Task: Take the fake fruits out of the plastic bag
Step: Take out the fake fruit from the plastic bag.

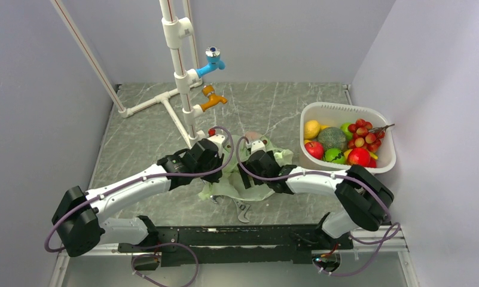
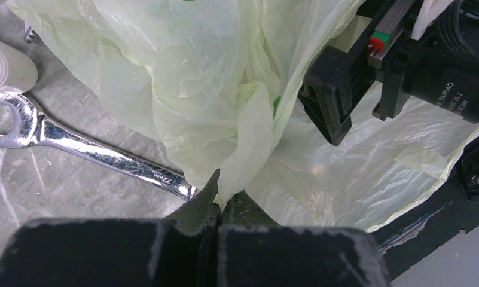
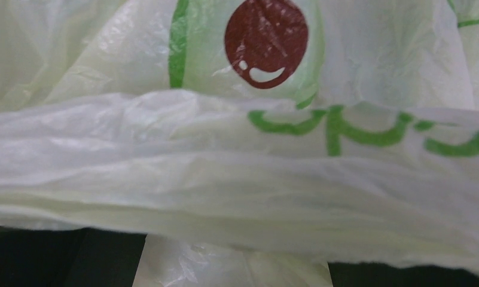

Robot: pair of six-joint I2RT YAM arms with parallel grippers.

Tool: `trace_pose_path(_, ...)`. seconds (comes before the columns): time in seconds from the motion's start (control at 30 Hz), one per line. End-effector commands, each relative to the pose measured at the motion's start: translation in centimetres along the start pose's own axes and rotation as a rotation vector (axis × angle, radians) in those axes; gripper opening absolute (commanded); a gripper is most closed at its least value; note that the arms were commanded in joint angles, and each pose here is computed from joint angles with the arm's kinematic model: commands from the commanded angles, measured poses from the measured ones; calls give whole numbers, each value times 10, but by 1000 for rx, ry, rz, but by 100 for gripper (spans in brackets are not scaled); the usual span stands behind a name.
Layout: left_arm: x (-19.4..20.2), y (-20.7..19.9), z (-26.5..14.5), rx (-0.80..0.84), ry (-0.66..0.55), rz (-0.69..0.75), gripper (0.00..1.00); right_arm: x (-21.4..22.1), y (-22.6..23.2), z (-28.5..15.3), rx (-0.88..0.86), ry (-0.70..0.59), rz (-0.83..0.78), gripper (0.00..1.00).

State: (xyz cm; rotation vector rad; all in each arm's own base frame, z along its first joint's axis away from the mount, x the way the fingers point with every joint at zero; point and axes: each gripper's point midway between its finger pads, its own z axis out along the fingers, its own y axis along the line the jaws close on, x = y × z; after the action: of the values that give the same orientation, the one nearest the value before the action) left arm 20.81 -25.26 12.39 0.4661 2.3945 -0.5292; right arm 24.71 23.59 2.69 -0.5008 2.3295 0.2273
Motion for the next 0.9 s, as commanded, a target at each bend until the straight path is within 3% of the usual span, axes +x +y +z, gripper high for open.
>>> trace_pose_path(0.0, -7, -2, 0, -2, -12, -6, 0, -35, 8, -1, -5, -107, -12, 100)
trace_pose_path(0.27, -11, -3, -2, -2, -19, -12, 0, -63, 19, 16, -1, -141, -47, 98)
trace_pose_path(0.5, -8, -1, -3, -7, -16, -12, 0, -61, 22, 16, -26, -145, -66, 83)
trace_pose_path(0.67, -8, -1, -2, -7, -20, -12, 0, -55, 24, 0, -79, -167, -17, 89)
trace_pose_path(0.87, -13, -1, -3, -14, -30, -7, 0, -78, 30, -12, -127, -271, -47, 97)
